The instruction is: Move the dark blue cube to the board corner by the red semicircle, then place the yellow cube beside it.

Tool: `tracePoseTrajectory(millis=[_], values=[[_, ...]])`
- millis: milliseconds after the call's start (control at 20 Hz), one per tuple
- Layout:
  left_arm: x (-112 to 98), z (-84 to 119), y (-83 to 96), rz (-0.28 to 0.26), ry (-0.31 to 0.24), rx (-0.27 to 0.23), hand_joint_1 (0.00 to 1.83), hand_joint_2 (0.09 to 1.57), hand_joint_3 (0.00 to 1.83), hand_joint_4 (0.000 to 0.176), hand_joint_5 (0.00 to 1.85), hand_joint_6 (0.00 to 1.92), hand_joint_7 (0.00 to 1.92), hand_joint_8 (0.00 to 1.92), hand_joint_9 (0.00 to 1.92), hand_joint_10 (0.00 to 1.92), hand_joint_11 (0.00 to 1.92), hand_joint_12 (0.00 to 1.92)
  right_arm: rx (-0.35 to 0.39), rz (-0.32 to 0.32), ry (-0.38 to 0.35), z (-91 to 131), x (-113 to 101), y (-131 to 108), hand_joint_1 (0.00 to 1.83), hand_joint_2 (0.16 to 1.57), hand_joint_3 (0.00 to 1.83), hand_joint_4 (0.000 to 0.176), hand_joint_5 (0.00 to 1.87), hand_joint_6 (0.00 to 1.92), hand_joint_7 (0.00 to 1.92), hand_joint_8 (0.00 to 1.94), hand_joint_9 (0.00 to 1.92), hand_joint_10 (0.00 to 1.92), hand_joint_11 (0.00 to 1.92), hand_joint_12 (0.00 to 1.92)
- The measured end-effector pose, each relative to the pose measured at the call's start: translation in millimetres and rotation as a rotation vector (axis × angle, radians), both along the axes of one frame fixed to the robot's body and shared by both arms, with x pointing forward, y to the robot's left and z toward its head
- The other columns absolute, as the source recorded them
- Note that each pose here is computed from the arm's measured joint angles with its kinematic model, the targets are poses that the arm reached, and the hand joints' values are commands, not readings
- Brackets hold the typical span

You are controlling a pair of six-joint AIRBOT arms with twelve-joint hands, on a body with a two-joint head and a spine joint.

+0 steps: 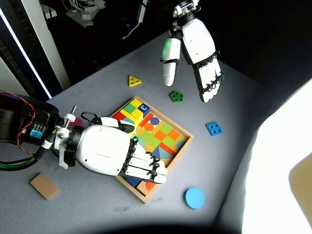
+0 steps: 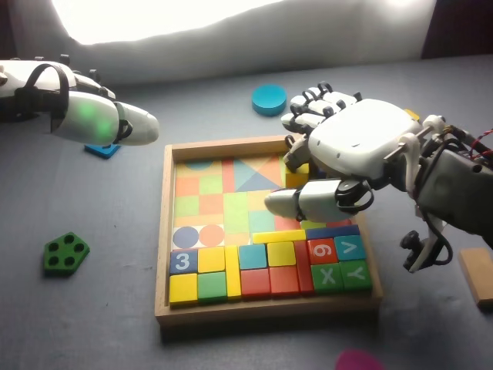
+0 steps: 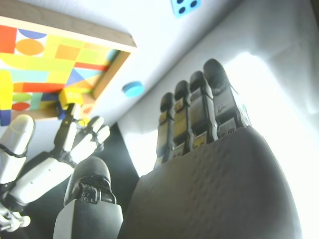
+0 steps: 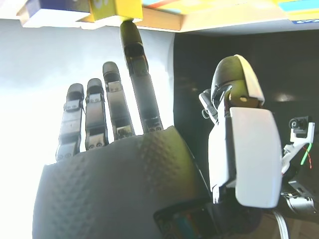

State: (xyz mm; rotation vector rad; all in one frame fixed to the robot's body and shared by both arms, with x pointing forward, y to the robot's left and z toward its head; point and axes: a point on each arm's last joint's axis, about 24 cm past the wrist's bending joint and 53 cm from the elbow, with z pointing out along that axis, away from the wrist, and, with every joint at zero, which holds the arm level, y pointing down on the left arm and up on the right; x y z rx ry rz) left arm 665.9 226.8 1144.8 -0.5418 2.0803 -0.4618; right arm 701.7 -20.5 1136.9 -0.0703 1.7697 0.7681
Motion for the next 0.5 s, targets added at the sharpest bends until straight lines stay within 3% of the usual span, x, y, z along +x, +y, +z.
tracePoseTrajectory(millis=[500], values=[[0.0,0.0,0.3,0.001,0.0,0.0,0.0,1.16,0.0,0.0,0.17,0.0,0.19,0.0,0.12,0.0,0.0,0.38,-0.003,-0.012,0.001,0.4,2.8,-8.3,0.0,1.13,0.0,0.0,0.77,0.01,0.22,0.01,0.02,0.01,0.0,0.0]])
